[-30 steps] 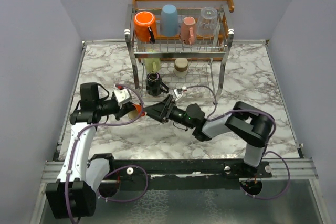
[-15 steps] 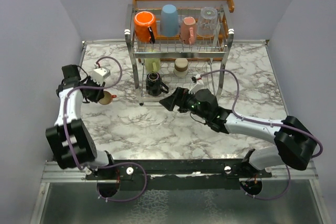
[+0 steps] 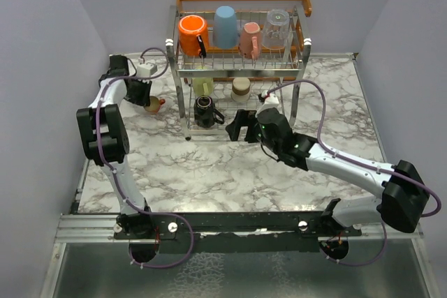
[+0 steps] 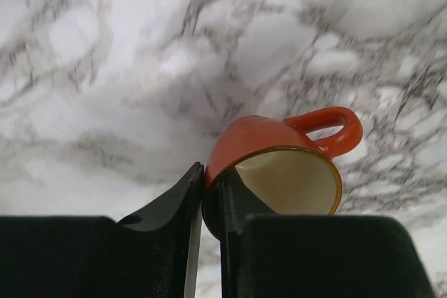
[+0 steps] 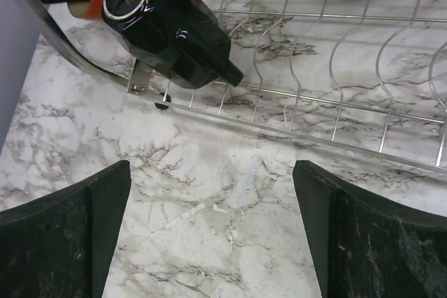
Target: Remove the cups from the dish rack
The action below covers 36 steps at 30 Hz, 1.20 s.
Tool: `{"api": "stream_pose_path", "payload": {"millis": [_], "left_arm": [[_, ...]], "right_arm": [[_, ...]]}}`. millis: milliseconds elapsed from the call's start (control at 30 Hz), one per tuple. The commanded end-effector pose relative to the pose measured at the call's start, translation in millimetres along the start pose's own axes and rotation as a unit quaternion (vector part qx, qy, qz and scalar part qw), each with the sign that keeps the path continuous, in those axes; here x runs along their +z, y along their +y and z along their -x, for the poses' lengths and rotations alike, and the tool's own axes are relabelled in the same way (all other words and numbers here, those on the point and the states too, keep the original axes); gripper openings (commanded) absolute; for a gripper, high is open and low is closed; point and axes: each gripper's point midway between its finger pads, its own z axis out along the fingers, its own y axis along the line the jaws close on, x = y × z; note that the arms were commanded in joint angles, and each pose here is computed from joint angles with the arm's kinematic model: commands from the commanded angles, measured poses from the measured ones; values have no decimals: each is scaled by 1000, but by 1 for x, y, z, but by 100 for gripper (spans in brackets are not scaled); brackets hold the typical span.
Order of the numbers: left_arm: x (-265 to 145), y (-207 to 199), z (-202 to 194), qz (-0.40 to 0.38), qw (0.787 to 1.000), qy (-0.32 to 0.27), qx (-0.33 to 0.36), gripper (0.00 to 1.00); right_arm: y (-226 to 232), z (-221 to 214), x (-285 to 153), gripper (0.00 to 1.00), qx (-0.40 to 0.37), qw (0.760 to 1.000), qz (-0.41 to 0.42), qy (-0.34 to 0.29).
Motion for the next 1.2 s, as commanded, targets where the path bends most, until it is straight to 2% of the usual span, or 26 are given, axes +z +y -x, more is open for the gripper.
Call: {"api": "stream_pose_path", "payload": {"millis": [0,133,333,667,700,767,800,1067,1167], "left_arm": [[12,-13,41,-18,1000,-22,-1,0],[30,-19,51,-15,1000,-3,22,0],[50,-15,55,-16,1000,14,7,0],[72,-17,57,-14,998,49,30,0],[73,-15,59,-9,998,50,27,5],[71,-14,63,-6,999,47,26,27],[69,-14,67,-4,999,42,27,33],[23,-16,105,28,998,-36,37,57],[-2,-19,113,21,997,-59,34,70]], "right_arm": [[-17,13,-1,100,-37,998,-47,-17],[-28,9,4,100,-41,997,-55,-16],[-30,5,10,100,-41,998,-40,-14],[-35,1,10,100,-30,999,-38,-18],[-36,2,9,100,-30,999,-41,-20],[-39,3,7,100,-28,998,-46,-25],[-40,3,6,100,-28,998,-47,-27],[-54,12,6,100,-7,995,-83,-58],[-57,17,13,99,-8,992,-106,-63]]}}
